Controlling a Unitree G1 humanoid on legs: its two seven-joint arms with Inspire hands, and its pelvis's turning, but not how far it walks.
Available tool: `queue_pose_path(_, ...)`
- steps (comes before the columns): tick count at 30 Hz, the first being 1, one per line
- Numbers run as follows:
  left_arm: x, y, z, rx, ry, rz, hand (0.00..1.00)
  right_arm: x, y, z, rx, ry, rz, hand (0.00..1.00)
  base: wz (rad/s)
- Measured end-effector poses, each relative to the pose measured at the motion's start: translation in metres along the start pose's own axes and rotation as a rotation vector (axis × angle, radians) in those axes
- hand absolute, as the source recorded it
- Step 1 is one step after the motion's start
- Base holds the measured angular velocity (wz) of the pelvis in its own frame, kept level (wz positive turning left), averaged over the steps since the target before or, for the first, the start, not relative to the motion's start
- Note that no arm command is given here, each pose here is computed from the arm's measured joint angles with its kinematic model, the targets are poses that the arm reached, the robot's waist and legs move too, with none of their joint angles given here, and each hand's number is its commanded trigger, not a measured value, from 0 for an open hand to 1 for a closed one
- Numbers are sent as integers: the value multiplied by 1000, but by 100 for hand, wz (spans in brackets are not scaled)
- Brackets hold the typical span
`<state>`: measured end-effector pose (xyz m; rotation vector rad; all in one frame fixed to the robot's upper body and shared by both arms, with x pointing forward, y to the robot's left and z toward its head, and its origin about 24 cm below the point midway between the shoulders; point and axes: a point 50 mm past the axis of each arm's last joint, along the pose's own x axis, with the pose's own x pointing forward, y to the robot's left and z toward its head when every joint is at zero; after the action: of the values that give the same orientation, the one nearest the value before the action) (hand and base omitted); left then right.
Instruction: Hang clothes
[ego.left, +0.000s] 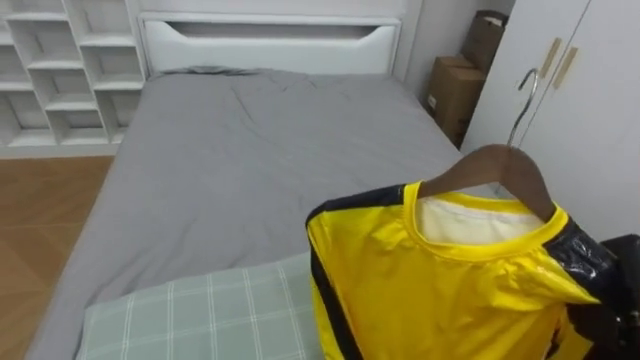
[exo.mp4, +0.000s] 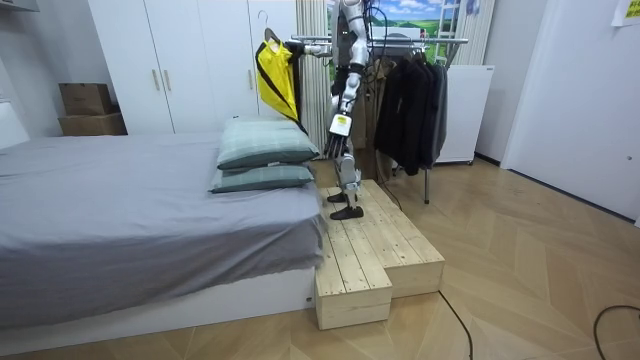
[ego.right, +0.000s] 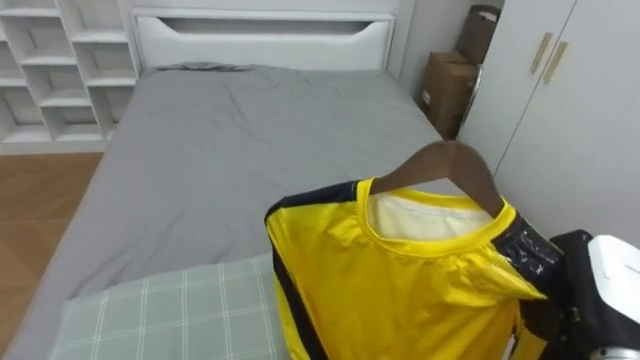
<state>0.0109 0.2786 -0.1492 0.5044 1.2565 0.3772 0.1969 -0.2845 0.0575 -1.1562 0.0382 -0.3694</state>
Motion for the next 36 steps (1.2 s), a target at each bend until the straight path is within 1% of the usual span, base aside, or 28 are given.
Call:
queue_pose_path(6,5,-3,19,22,-35,-36,0,-2,2,3,-72,-29,-25,100,-15)
queue_pose_path(9,6,-1,18,56,-24,-47,0,-3,2,7,-99,-50,-30,100,-37)
queue_pose_path(13,6,0,7,86,24,-53,0,-3,-5,19,-85,-98,-72,100,-64)
queue_pose_path(16,5,2,-3,108,75,-56,0,-3,-12,33,-89,-172,-123,100,-125)
queue_pose_path(20,2,1,-18,133,163,-66,0,-6,-8,44,-107,-223,-160,100,-111)
queue_pose_path(25,3,0,-19,164,214,-73,0,-8,2,55,-65,-248,-143,100,-40)
queue_pose_path(32,2,5,-24,183,266,-37,0,-7,3,69,-34,-318,-174,100,-24)
queue_pose_path(34,1,6,-28,195,294,-17,0,-7,6,79,-13,-359,-172,100,-73)
queue_pose_path(36,-3,4,-38,204,332,-25,0,-6,9,89,9,-406,-168,100,-117)
